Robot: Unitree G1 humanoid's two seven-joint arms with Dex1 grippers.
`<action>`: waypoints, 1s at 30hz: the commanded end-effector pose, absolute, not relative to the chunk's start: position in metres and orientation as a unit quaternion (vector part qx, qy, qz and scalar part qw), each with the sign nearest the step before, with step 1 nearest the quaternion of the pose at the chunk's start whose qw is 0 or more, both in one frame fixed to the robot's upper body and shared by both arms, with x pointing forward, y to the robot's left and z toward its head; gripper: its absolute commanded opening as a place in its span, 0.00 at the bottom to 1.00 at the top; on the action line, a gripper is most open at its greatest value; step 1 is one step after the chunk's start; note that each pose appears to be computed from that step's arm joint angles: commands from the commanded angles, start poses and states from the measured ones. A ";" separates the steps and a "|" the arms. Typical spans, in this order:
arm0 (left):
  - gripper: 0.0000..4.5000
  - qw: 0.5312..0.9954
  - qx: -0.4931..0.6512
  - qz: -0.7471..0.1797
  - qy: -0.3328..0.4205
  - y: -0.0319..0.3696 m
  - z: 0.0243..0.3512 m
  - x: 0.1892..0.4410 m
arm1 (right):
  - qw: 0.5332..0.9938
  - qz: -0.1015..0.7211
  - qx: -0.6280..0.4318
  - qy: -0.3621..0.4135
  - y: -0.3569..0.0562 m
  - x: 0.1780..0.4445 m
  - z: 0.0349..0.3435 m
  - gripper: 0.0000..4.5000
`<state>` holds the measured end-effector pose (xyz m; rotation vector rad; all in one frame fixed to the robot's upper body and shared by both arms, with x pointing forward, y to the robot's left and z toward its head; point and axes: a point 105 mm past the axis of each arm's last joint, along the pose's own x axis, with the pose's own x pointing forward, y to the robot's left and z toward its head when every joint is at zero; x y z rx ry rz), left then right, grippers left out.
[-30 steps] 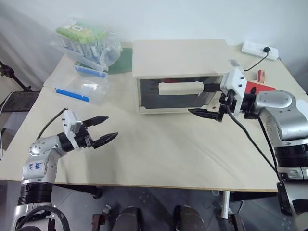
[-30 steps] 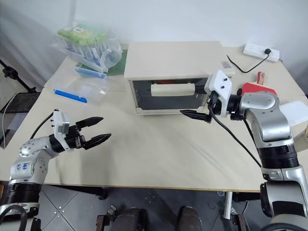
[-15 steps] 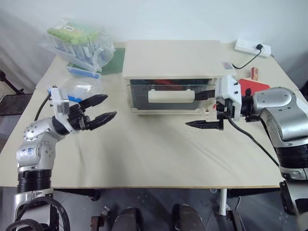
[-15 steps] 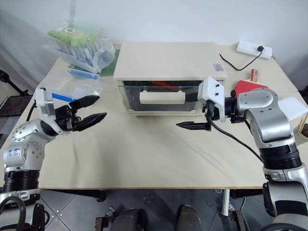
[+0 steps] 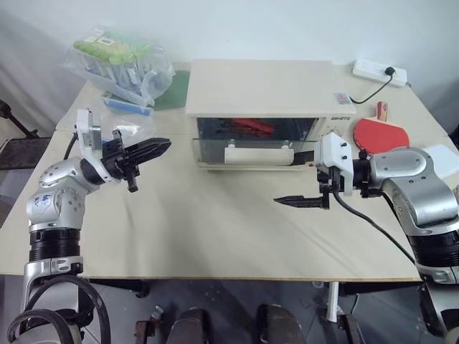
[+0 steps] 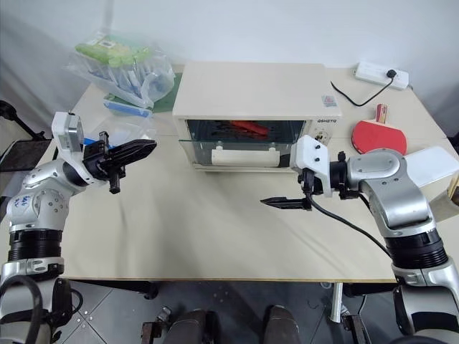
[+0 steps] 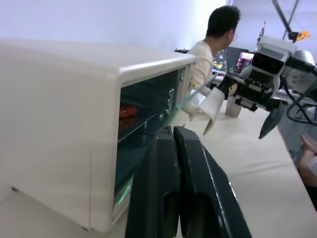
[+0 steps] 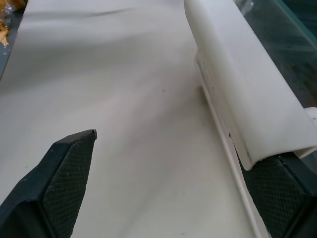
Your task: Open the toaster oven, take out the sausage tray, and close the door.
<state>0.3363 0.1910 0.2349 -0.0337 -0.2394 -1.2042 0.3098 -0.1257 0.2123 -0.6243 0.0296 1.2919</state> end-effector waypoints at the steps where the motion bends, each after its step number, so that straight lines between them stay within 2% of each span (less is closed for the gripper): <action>1: 0.01 0.805 -0.001 -0.583 -0.107 0.184 0.240 0.339 | 0.744 0.594 -0.305 -0.003 -0.121 0.303 0.216 1.00; 5: 0.01 0.789 0.008 -0.608 -0.083 0.170 0.235 0.342 | 0.746 0.592 -0.305 0.003 -0.120 0.300 0.211 1.00; 14: 0.01 0.787 0.013 -0.613 -0.071 0.147 0.231 0.363 | 0.746 0.595 -0.298 0.014 -0.117 0.295 0.208 1.00; 17: 0.01 0.776 0.022 -0.629 -0.043 0.138 0.219 0.365 | 0.743 0.600 -0.294 0.041 -0.119 0.291 0.202 1.00; 25: 0.01 0.775 0.025 -0.629 -0.047 0.135 0.220 0.369 | 0.737 0.596 -0.287 0.140 -0.130 0.285 0.186 1.00; 30: 0.01 0.773 0.028 -0.631 -0.050 0.134 0.221 0.370 | 0.741 0.556 -0.314 0.206 -0.143 0.292 0.175 1.00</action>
